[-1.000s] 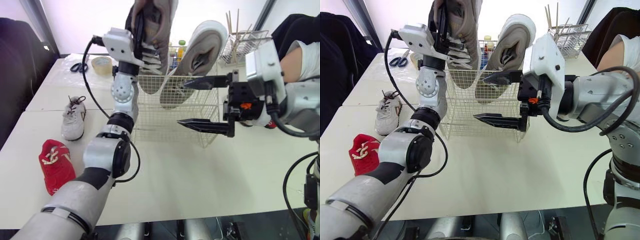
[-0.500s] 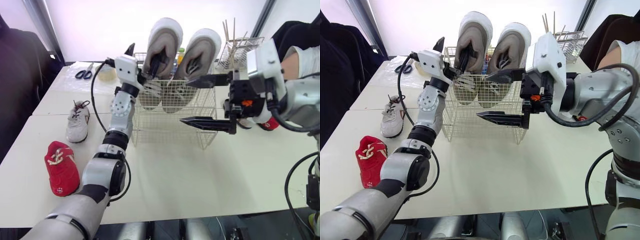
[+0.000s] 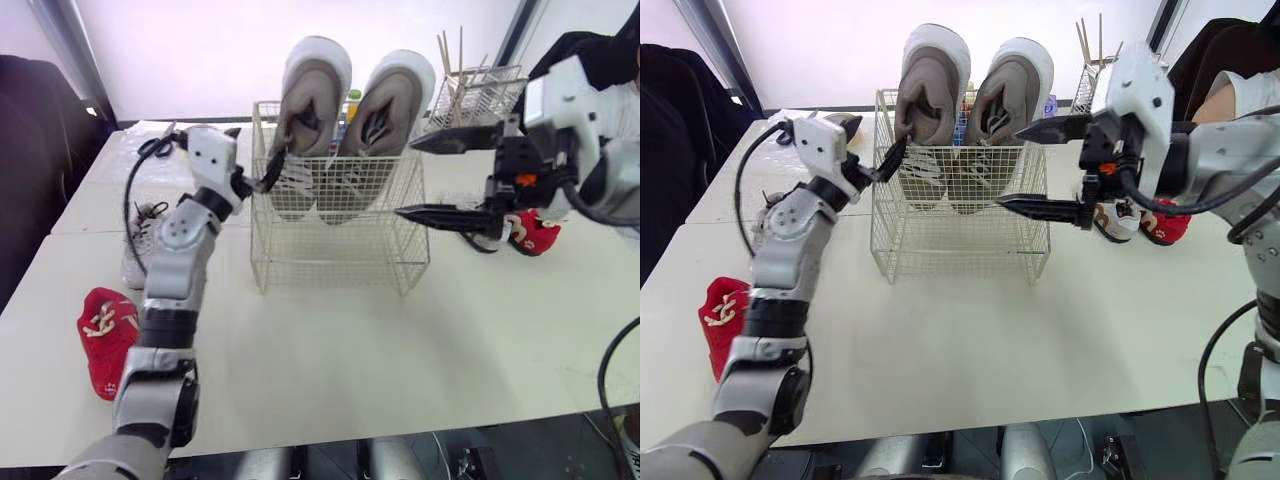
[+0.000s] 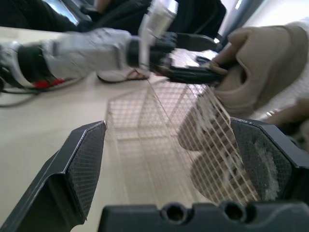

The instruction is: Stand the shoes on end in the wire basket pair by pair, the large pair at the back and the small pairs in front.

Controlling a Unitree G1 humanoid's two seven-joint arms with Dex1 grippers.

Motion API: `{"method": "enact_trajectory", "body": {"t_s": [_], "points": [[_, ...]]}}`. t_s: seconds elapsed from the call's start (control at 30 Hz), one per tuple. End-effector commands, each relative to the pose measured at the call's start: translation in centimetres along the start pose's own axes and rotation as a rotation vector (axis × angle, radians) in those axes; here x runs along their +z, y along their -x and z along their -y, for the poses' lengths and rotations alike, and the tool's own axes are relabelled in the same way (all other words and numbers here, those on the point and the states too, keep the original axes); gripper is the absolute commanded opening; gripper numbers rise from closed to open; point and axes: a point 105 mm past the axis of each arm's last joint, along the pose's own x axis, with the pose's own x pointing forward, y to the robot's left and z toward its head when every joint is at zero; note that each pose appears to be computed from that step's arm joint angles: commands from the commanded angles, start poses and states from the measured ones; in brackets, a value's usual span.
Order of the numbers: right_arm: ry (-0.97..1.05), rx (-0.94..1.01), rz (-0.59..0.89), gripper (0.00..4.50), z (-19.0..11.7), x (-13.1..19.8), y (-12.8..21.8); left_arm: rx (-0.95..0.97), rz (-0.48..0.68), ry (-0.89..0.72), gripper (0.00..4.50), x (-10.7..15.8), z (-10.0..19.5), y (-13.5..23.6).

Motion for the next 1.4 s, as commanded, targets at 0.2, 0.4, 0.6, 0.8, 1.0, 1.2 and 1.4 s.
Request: {"method": "enact_trajectory", "body": {"t_s": [0.2,0.4,0.6,0.8,1.0,1.2,1.4], "points": [[-0.033,-0.337,-0.147,4.50,4.6,-2.9,4.1,-0.256,-0.013,0.116,4.37,6.9,-1.3,5.1],[-0.190,-0.618,-0.351,4.50,6.9,-9.6,7.2,-0.532,-0.109,0.206,4.37,8.4,1.1,8.3],[-0.369,-0.811,-0.481,4.50,6.0,-17.9,9.6,-0.645,-0.162,0.214,4.37,7.5,2.9,9.3],[-0.444,-0.856,-0.472,4.50,6.0,-20.9,9.3,-0.674,-0.159,0.216,4.37,7.4,3.7,8.9],[-0.494,-0.883,-0.448,4.50,6.8,-23.3,8.2,-0.679,-0.160,0.200,4.37,7.3,4.2,8.6],[-0.473,-0.893,-0.485,4.50,7.4,-25.1,7.0,-0.659,-0.159,0.181,4.37,7.3,4.1,8.4],[-0.479,-0.890,-0.469,3.93,7.8,-25.6,5.5,-0.634,-0.168,0.148,4.50,6.9,4.0,8.2]]}}
